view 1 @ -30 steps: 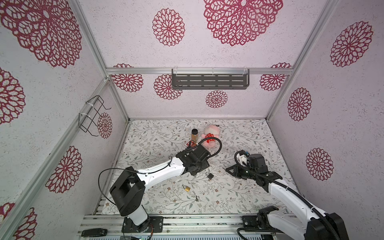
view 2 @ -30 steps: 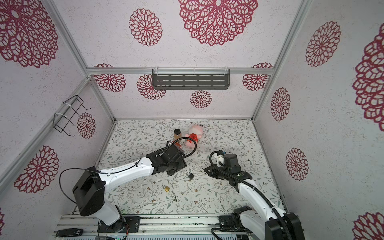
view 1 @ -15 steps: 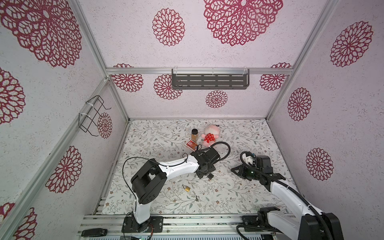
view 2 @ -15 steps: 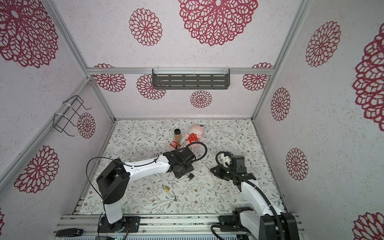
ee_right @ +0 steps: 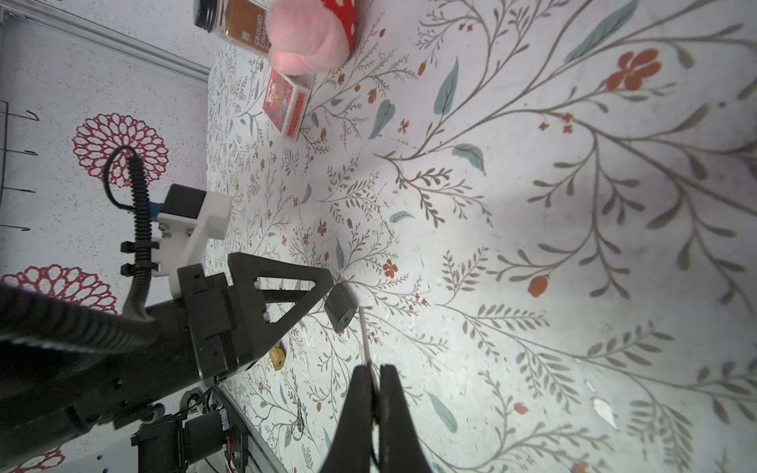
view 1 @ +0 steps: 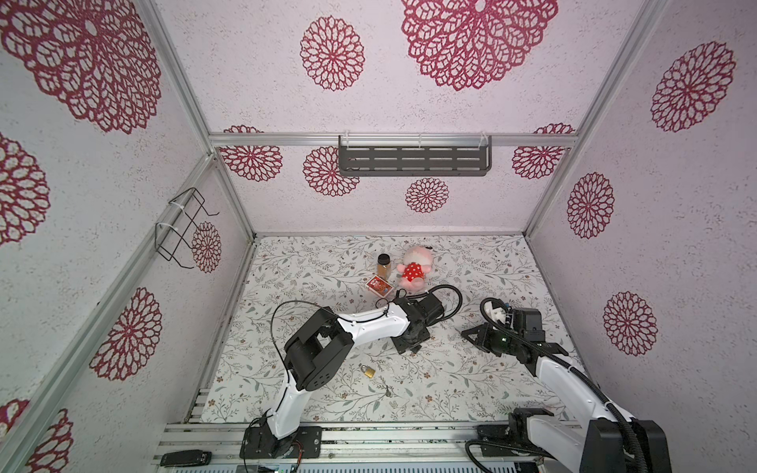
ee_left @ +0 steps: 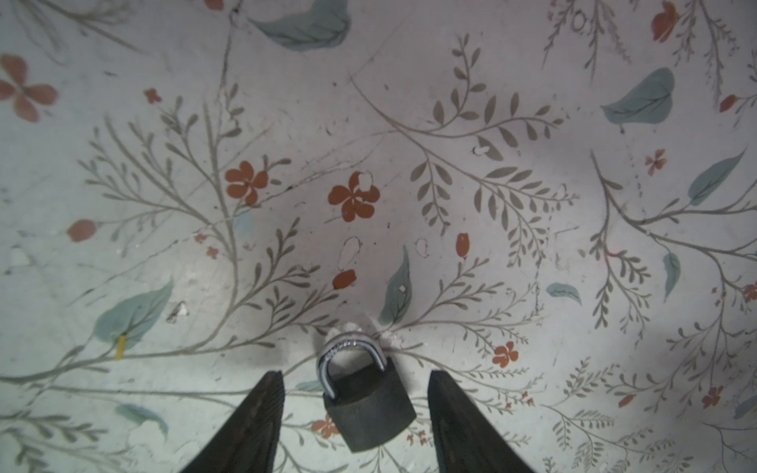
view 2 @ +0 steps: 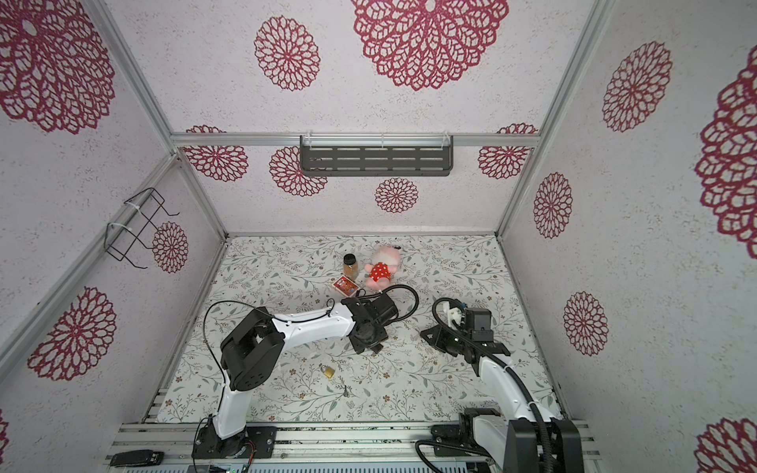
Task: Unlock with the key
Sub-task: 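Close the left gripper on the black padlock body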
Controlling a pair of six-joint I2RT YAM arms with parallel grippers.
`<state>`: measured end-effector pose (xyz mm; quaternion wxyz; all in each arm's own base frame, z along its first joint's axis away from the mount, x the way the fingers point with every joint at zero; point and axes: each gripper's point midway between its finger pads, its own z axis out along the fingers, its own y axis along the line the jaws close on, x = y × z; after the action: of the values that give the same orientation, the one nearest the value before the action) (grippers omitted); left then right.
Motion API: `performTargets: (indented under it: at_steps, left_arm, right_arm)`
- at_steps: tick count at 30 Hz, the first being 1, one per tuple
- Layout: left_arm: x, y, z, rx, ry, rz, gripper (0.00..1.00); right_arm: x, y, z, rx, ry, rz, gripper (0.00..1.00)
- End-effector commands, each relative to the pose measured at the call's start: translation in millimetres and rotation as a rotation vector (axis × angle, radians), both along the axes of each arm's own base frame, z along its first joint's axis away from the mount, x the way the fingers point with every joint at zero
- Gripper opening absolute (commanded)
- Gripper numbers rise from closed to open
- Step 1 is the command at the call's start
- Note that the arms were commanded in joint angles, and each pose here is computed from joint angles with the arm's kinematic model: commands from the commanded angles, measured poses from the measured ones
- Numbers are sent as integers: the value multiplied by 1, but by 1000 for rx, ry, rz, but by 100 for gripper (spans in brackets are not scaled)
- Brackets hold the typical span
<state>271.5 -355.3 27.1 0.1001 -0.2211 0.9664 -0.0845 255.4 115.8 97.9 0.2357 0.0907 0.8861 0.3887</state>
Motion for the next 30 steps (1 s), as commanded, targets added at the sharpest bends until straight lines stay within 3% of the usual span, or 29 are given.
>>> performTargets:
  at_steps: [1, 15, 24, 30]
  left_arm:
    - [-4, -1, -6, 45, 9, -11, 60]
    - [-5, 15, -14, 201, 11, -22, 55]
    - [-14, 20, -10, 185, 33, -47, 56]
    - [-13, 2, -1, 117, 33, -79, 63]
  right_arm:
    - [-2, 0, 2, 4, -14, 23, 0]
    - [-1, -2, 2, 10, -15, 21, 0]
    - [-2, -2, 2, 8, -12, 24, 0]
    - [0, -2, 5, 10, -20, 23, 0]
